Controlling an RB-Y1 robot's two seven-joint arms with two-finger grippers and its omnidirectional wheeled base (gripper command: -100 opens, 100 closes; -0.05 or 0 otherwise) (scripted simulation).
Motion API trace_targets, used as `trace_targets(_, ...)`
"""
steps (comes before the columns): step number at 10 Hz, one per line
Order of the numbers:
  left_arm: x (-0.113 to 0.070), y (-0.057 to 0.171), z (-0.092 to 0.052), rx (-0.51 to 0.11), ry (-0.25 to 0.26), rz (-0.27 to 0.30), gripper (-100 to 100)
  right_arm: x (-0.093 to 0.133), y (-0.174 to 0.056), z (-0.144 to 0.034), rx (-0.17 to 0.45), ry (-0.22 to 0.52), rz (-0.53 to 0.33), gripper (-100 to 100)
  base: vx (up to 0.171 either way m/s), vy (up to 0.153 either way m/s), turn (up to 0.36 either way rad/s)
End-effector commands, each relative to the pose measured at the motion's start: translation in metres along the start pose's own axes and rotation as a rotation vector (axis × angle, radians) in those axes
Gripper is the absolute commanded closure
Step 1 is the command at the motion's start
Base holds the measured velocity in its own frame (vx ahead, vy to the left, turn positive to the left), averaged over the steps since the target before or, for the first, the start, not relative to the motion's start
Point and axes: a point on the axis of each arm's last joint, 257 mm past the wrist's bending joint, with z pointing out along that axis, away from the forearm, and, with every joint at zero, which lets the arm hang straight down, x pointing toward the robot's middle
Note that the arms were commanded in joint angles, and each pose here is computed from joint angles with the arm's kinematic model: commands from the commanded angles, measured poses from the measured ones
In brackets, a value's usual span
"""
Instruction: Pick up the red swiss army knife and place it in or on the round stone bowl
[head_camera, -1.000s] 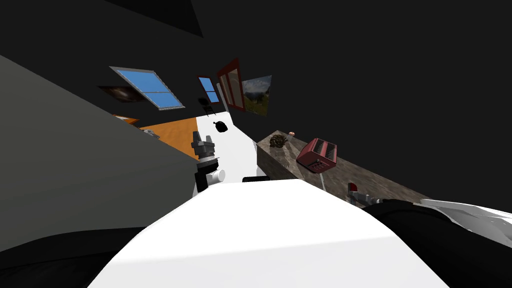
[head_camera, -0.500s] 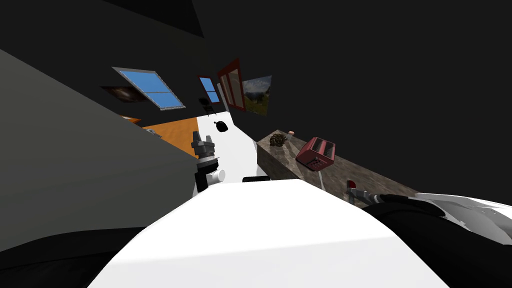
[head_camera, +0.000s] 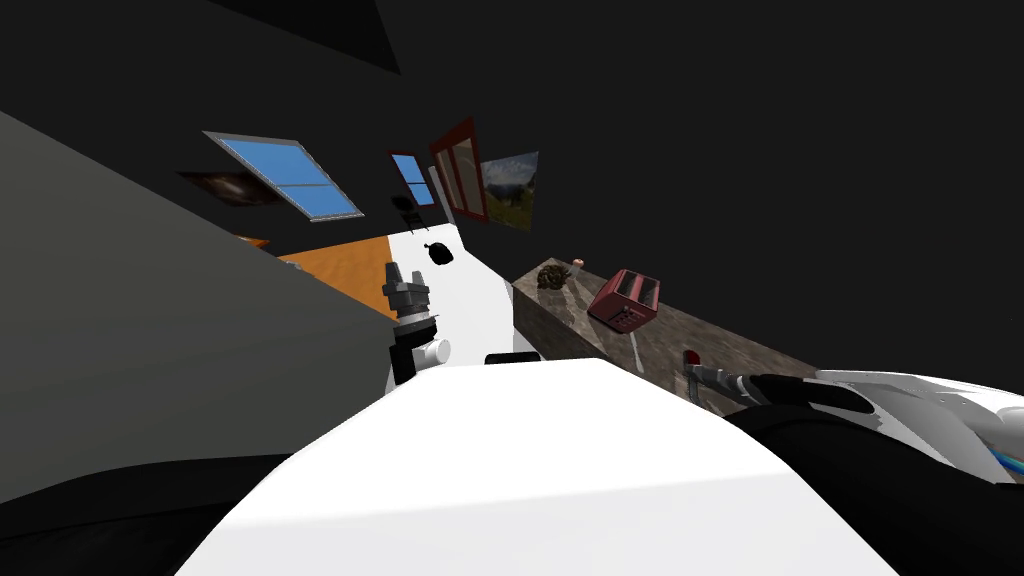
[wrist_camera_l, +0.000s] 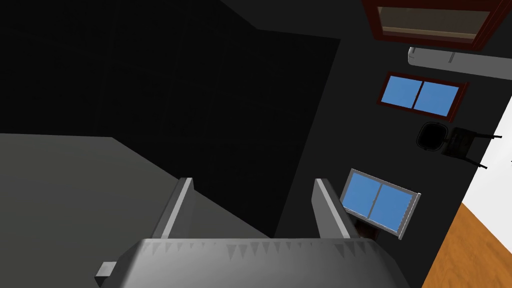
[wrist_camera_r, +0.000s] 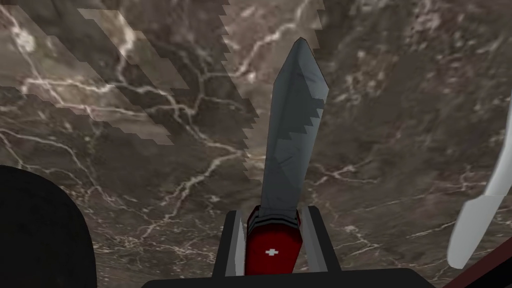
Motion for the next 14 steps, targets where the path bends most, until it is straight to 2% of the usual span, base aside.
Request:
trace_targets(1,0.0,0.0,0.0,0.0,0.0,0.0,0,-0.015,0.021,-0.004,-0.033,-0.007,-0.008,100,-0.059,0.009,-0.142)
trace_targets(5,0.0,0.0,0.0,0.0,0.0,0.0,0,-0.015,0.021,-0.004,-0.033,-0.007,-0.008,100,-0.027,0.004,-0.018)
trace_targets(6,0.0,0.0,0.0,0.0,0.0,0.0,0,-0.023,0.032,-0.007,-0.051,-0.01,-0.013,100,-0.025,0.0,-0.084)
trace_targets(8,0.0,0.0,0.0,0.0,0.0,0.0,0,-0.023,0.032,-0.007,-0.051,-0.01,-0.013,100,-0.027,0.006,-0.023)
trace_targets(9,0.0,0.0,0.0,0.0,0.0,0.0,0,-0.037,0.057,-0.014,-0.09,-0.012,-0.021,100,-0.076,0.004,-0.16)
trace_targets(10,0.0,0.0,0.0,0.0,0.0,0.0,0,-0.036,0.056,-0.014,-0.086,-0.004,-0.066,100,-0.093,0.018,-0.087)
trace_targets(12,0.0,0.0,0.0,0.0,0.0,0.0,0,-0.038,0.057,-0.014,-0.089,-0.013,-0.025,100,-0.031,0.006,-0.001)
trace_targets(13,0.0,0.0,0.0,0.0,0.0,0.0,0,-0.045,0.07,-0.018,-0.108,-0.013,-0.031,100,-0.036,-0.002,-0.084)
trace_targets(14,0.0,0.0,0.0,0.0,0.0,0.0,0,-0.045,0.07,-0.018,-0.108,-0.013,-0.031,100,-0.039,0.001,-0.051)
